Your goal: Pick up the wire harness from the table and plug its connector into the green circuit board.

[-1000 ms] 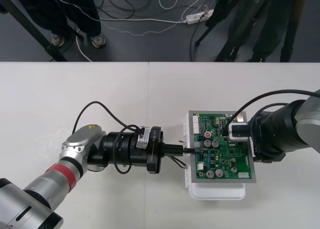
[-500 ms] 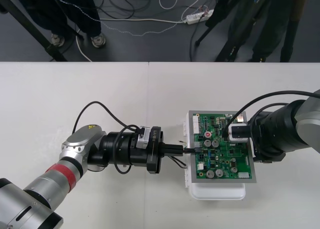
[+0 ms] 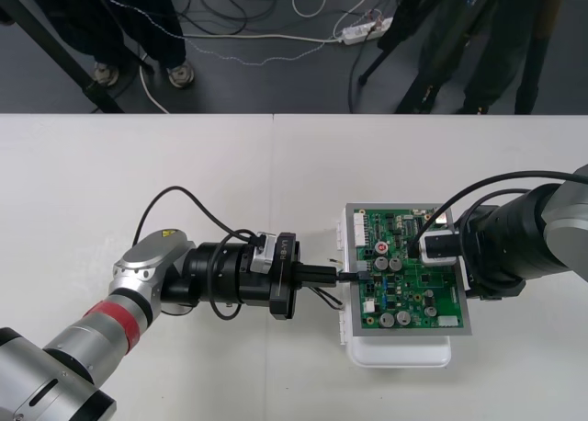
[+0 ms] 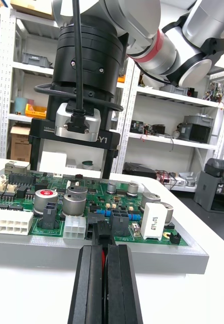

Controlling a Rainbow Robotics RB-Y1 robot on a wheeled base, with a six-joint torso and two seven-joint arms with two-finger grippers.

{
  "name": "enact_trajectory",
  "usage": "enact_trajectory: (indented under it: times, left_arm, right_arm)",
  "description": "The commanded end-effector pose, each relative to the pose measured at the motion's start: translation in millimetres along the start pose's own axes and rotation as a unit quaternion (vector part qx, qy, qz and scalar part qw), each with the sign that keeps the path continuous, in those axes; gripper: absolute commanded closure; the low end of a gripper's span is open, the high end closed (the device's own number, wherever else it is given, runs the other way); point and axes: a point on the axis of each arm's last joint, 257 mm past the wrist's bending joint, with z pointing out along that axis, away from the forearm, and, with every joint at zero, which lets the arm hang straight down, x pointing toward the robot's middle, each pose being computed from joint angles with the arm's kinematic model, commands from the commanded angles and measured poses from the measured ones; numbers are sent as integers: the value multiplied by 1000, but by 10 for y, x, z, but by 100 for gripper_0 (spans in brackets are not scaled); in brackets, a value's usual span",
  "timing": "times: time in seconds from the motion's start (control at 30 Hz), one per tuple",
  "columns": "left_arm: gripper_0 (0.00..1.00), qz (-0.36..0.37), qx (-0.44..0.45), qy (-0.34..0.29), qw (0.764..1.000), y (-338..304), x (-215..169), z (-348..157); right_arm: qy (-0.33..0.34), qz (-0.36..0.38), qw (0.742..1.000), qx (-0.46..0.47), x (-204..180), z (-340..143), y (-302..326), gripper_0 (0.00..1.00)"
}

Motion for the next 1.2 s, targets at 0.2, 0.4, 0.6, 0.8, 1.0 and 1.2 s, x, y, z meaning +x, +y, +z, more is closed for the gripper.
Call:
enact_trajectory:
  times: [0.2, 0.4, 0.6, 0.8, 1.0, 1.2]
  left_arm:
    - [100, 39, 45, -35, 998, -65, -286, 216]
    - [100, 41, 45, -31, 998, -56, -278, 190]
    - [100, 40, 43, -30, 998, -45, -276, 160]
    - [100, 41, 41, -28, 998, -35, -272, 132]
    - [100, 41, 41, -23, 998, -33, -256, 98]
    - [100, 41, 41, -21, 998, -25, -250, 75]
  right_arm:
    - [-24, -43, 999, 17, -249, -92, -88, 0]
    - [-25, -43, 999, 15, -240, -91, -86, 0]
    - [-24, -44, 999, 14, -231, -85, -86, 0]
    - [-24, -41, 999, 12, -225, -74, -75, 0]
    - [-24, -41, 999, 11, -218, -71, -77, 0]
    - [-23, -41, 999, 11, -217, -68, -75, 0]
